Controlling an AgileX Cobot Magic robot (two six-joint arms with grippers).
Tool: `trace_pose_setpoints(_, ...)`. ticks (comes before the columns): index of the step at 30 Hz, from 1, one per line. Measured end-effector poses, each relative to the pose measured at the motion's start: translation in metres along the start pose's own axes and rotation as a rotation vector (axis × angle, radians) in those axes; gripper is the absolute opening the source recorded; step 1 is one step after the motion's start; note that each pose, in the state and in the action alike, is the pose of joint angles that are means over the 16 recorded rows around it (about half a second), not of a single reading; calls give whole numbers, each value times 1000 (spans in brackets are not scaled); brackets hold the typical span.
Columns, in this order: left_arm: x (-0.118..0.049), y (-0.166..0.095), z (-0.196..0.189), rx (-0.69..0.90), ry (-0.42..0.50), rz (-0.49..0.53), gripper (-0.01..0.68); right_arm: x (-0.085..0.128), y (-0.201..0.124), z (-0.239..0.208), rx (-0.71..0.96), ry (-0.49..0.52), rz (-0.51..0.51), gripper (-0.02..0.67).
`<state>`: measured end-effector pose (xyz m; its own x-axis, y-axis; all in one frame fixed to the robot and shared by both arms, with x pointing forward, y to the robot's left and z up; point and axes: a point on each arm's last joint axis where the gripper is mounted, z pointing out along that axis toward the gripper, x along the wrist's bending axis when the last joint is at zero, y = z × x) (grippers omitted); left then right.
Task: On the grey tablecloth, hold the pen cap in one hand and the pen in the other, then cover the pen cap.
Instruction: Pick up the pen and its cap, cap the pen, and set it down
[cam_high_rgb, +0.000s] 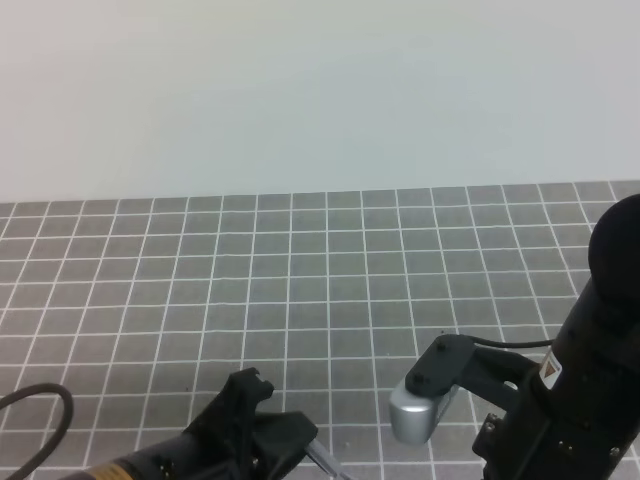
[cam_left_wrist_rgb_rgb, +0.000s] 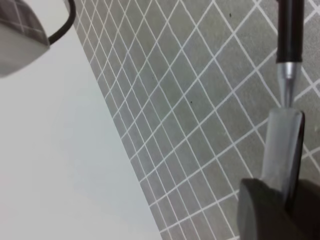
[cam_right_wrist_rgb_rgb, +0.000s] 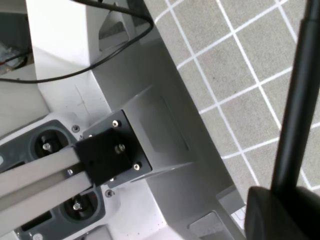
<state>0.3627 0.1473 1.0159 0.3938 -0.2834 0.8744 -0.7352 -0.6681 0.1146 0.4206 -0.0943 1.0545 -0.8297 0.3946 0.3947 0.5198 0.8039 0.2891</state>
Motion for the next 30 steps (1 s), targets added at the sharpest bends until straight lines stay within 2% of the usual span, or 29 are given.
trace_pose_setpoints(30, -5, 4, 10, -11, -30, 5, 79, 4, 3, 0, -38, 49, 29, 69)
